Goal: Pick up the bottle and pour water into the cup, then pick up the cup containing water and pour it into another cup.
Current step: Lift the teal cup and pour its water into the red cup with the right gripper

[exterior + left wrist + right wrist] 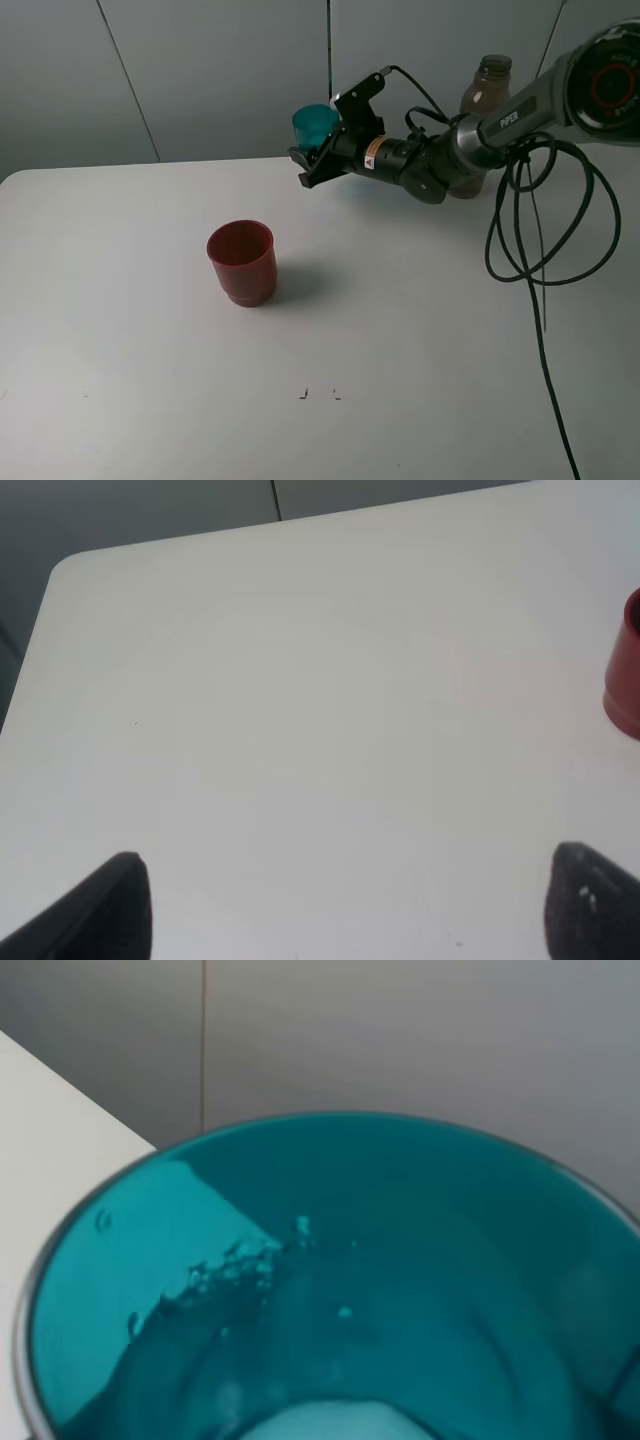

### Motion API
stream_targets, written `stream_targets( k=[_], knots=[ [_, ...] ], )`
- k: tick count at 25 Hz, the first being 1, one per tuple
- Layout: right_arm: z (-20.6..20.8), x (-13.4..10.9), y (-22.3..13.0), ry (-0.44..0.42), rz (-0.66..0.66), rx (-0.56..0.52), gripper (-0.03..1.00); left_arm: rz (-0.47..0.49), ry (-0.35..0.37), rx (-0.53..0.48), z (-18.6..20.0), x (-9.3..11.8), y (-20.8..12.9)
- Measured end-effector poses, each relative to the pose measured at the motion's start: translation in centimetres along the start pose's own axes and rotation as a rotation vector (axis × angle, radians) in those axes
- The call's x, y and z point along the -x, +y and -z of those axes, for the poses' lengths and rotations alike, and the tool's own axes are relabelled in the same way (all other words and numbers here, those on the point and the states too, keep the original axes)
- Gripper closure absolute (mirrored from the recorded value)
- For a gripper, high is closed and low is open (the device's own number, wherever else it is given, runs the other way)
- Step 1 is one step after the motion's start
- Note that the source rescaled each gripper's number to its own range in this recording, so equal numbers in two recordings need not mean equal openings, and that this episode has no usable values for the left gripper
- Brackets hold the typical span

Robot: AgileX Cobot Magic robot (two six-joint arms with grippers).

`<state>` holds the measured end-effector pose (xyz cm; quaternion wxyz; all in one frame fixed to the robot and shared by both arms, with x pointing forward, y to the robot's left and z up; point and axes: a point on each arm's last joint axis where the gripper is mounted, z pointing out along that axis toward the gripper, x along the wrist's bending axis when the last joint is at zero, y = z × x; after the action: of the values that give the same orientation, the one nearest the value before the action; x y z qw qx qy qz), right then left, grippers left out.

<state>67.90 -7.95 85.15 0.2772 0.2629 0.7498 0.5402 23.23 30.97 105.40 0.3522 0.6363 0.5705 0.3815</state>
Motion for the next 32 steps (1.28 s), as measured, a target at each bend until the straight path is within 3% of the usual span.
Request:
stream_targets(
  k=[9, 21, 32],
  knots=[
    [2.0, -1.7, 0.4, 0.103, 0.08, -0.015, 0.93, 0.0, 0.0, 0.0, 0.0, 0.0, 0.0],
    [1.5, -5.4, 1.4, 0.231, 0.181, 0.012, 0.93, 0.0, 0.0, 0.0, 0.0, 0.0, 0.0],
    [1.6, -5.9, 1.8, 0.252, 0.27, 0.021, 0.93, 0.0, 0.0, 0.0, 0.0, 0.0, 0.0]
  ],
)
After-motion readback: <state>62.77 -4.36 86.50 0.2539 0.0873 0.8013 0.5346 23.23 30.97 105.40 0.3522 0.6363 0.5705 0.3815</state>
